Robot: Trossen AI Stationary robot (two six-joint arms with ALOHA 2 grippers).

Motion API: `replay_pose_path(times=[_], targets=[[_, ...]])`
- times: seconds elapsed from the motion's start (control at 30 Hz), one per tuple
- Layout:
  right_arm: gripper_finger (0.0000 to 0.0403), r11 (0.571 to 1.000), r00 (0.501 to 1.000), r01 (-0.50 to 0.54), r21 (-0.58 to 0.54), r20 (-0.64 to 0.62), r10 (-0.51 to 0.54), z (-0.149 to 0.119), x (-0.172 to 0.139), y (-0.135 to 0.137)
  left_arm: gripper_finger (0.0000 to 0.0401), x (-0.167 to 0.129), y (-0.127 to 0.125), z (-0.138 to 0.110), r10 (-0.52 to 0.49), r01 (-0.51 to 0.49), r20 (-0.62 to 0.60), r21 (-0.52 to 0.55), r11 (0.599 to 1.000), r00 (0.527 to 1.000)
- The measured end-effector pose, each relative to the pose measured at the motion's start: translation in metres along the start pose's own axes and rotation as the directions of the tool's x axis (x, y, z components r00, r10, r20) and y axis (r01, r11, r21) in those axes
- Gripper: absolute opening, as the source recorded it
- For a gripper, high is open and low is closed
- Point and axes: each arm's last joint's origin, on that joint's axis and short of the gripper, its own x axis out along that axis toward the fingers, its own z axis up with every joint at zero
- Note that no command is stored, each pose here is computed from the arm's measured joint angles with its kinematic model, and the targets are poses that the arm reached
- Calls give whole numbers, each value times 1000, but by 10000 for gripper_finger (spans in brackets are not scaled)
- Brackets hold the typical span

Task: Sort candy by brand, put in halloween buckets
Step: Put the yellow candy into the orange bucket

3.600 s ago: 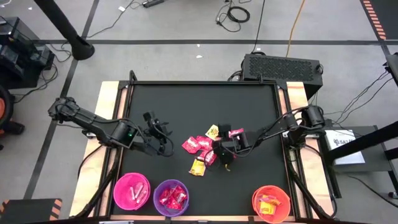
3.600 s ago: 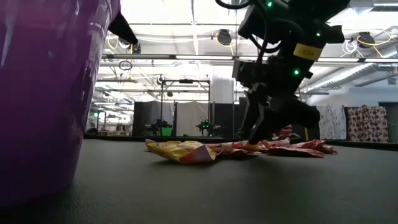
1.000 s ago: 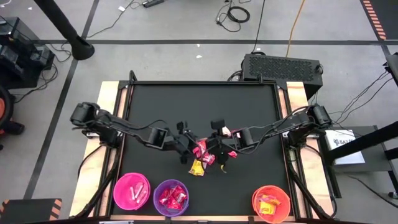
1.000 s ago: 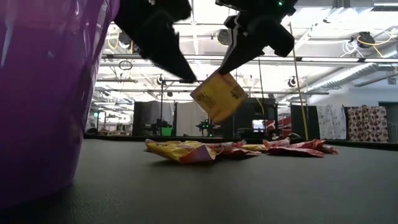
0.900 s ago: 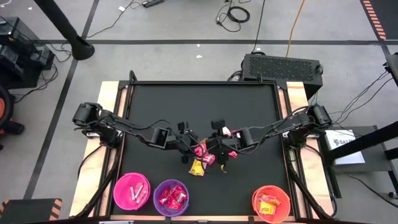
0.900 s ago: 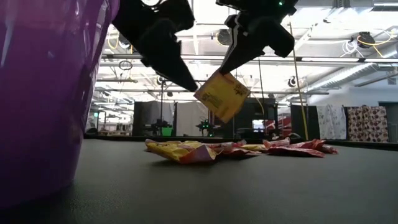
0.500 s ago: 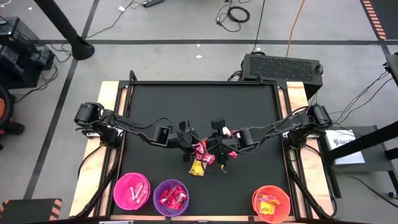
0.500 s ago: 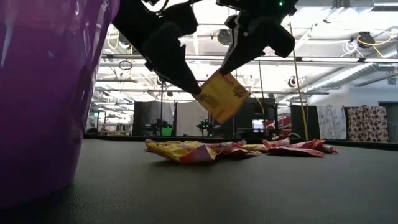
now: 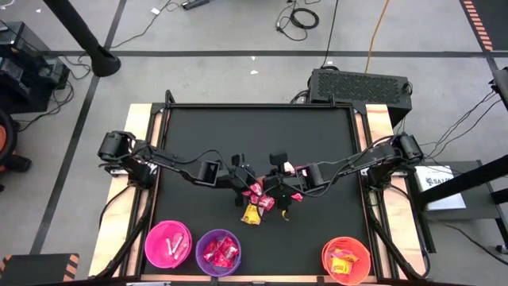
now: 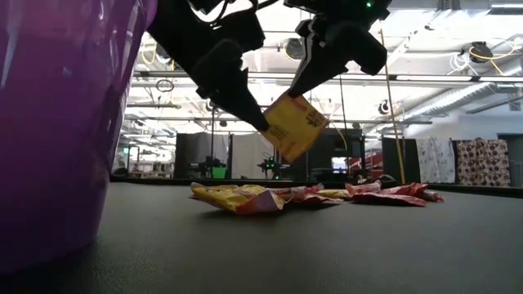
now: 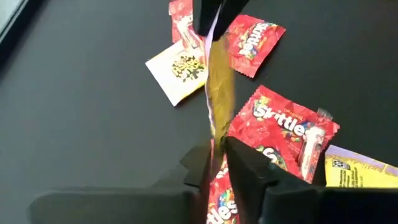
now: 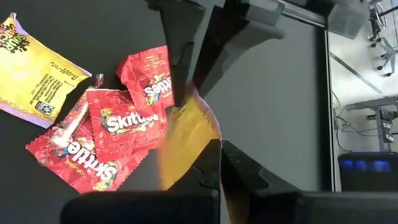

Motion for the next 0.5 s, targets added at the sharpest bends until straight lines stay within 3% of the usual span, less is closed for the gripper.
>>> replay_pose_path(times=[0.13,0.33,0.5], targets=[[0,1000,1000,-2,0,0,2,0,0,0,7,0,1,0,2,-2,-4,7,1000,1000],[5,997,1000,-3,80,0,3,0,0,0,4,0,1,0,23,-23,-3,35,999,1000],[61,991,1000,-11,131,-2,11,-1,-5,1,3,-3,3,0,98,-97,-6,91,991,995]])
